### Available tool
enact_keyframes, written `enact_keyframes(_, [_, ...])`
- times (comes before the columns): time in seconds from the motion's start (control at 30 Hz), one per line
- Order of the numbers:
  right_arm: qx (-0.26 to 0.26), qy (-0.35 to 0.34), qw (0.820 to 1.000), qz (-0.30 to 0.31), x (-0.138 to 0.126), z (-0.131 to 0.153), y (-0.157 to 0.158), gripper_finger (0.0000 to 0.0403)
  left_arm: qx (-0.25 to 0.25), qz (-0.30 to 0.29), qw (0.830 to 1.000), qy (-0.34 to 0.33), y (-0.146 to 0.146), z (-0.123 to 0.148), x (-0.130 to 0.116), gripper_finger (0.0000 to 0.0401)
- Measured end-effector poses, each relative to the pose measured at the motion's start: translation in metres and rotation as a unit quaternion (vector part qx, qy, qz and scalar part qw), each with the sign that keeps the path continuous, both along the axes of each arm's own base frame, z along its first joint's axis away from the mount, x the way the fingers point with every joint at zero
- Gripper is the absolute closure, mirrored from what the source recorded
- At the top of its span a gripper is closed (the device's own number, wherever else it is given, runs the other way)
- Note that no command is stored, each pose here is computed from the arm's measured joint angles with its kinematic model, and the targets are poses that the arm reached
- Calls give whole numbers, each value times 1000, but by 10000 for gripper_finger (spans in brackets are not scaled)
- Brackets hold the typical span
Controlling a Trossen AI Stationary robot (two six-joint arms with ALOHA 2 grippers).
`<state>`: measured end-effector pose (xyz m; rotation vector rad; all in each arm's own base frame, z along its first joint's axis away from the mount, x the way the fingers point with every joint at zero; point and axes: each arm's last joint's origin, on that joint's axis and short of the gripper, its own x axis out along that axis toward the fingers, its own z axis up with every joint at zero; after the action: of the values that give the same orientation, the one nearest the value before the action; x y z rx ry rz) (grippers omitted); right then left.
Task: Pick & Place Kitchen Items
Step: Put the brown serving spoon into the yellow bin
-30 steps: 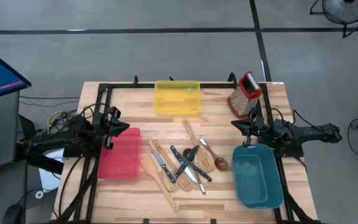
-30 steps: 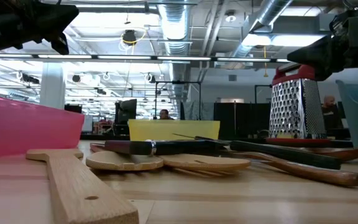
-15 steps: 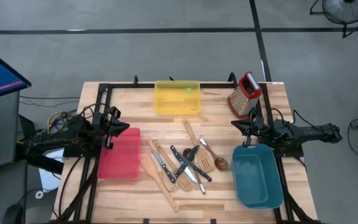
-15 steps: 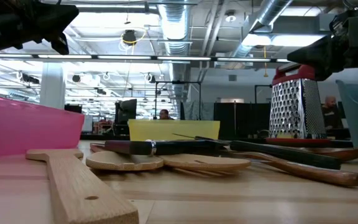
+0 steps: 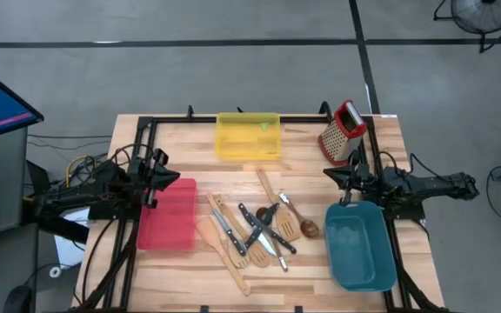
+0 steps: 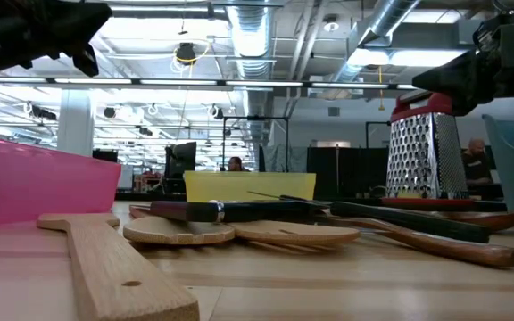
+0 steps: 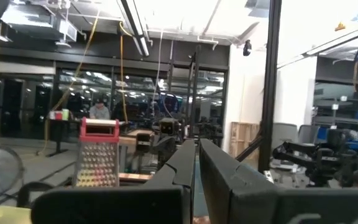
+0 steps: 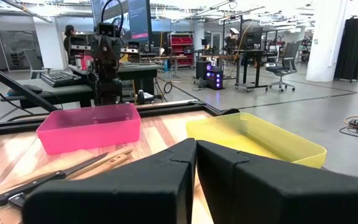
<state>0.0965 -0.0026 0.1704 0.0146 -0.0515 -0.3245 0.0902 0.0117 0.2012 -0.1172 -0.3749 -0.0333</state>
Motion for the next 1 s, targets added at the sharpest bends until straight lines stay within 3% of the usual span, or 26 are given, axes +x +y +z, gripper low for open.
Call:
enact_keyframes(0.07, [25, -8, 1000, 3, 0, 0, 0, 378, -21, -11, 1000, 1, 0, 0, 0, 393])
enact_keyframes(0.23, [147, -48, 988, 17, 0, 0, 2, 380, -27, -13, 1000, -2, 0, 0, 0, 393])
enact_keyframes(0.43, [206, -67, 976, 19, 0, 0, 2, 381, -29, -9, 1000, -4, 0, 1, 0, 393])
enact_keyframes(0.63, [322, -105, 940, 25, 0, 0, 2, 381, -28, -8, 1000, -7, 0, 1, -1, 393])
enact_keyframes(0.83, [322, -134, 937, -13, -1, 3, -2, 381, -29, -6, 1000, -8, 0, 1, -1, 393])
enact_keyframes(1.0, [272, -156, 948, -48, -2, 9, -6, 358, -37, 13, 999, -11, 1, 2, -1, 393])
